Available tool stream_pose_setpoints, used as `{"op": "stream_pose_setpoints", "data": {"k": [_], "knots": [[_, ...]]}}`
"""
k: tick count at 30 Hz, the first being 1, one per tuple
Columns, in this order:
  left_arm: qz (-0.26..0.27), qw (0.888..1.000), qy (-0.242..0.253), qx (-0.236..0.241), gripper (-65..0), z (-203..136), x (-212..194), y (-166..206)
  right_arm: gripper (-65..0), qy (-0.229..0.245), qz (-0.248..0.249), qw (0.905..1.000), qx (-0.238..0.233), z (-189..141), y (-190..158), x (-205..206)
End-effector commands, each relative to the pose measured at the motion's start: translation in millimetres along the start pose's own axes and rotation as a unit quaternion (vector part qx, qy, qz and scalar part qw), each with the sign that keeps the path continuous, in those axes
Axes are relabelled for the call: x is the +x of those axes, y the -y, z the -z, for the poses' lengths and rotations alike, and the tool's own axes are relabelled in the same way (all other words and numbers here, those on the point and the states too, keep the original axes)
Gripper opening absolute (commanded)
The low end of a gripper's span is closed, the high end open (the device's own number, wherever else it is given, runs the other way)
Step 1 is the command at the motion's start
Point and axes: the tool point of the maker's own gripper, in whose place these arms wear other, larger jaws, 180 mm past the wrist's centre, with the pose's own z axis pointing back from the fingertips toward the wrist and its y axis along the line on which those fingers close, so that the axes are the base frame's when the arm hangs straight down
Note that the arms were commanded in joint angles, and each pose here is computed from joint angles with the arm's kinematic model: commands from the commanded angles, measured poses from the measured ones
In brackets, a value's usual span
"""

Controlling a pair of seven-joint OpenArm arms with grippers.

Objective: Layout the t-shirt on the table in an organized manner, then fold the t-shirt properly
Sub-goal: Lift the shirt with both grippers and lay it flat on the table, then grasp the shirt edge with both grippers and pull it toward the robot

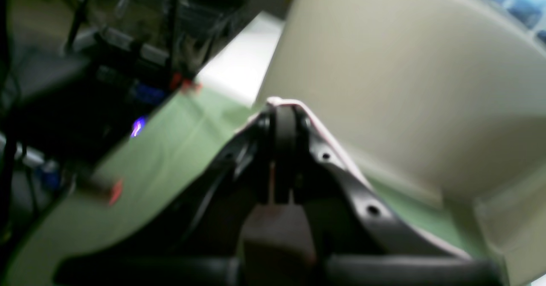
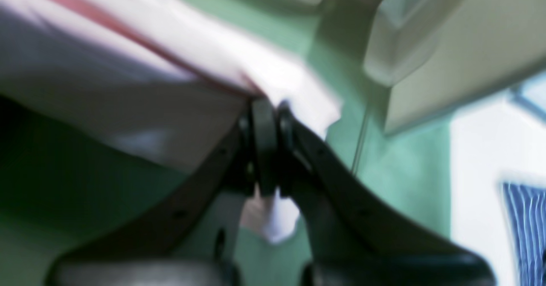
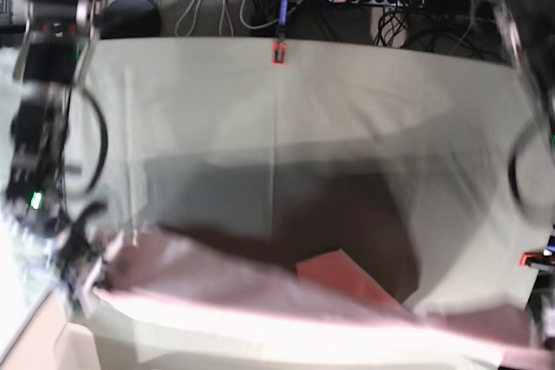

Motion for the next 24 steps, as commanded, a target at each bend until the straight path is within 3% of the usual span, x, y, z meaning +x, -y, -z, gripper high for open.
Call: {"op": "stream_pose_setpoints", "data": {"k": [1,6,10,13,20,24], "knots": [[-0.009,1.000,0.016,-0.003,-64.9,-12.6,5.4,-5.1,-65.0,0.020,0.000,0.9998,-0.008,-5.0,6.4,6.8],[-0.090,0.991,-0.065,0.075,-64.9,-77.1,-72.9,-72.1,-65.0,-0.057,0.005,0.9980,0.024,-9.2,-19.5,-64.5],[-0.135,0.977,-0.093,0.137,-64.9,-121.3,-109.4,-109.6,-65.0,-0.087,-0.023,0.9924,0.084,-12.2,-40.7,-88.8],[-0.151,0.970,-0.105,0.159,-64.9,-139.1,-124.1,-117.8,-65.0,-0.092,-0.038,0.9891,0.108,-14.3,-49.3,-93.3],[-0.136,0.967,-0.126,0.176,-63.9,-163.7,-132.1,-125.1,-48.5,-0.089,-0.052,0.9902,0.094,-41.9,-42.3,-96.6],[-0.134,0.965,-0.125,0.190,-53.0,-171.8,-130.8,-134.0,-37.1,-0.080,-0.060,0.9912,0.087,-54.2,-39.5,-93.8]]}}
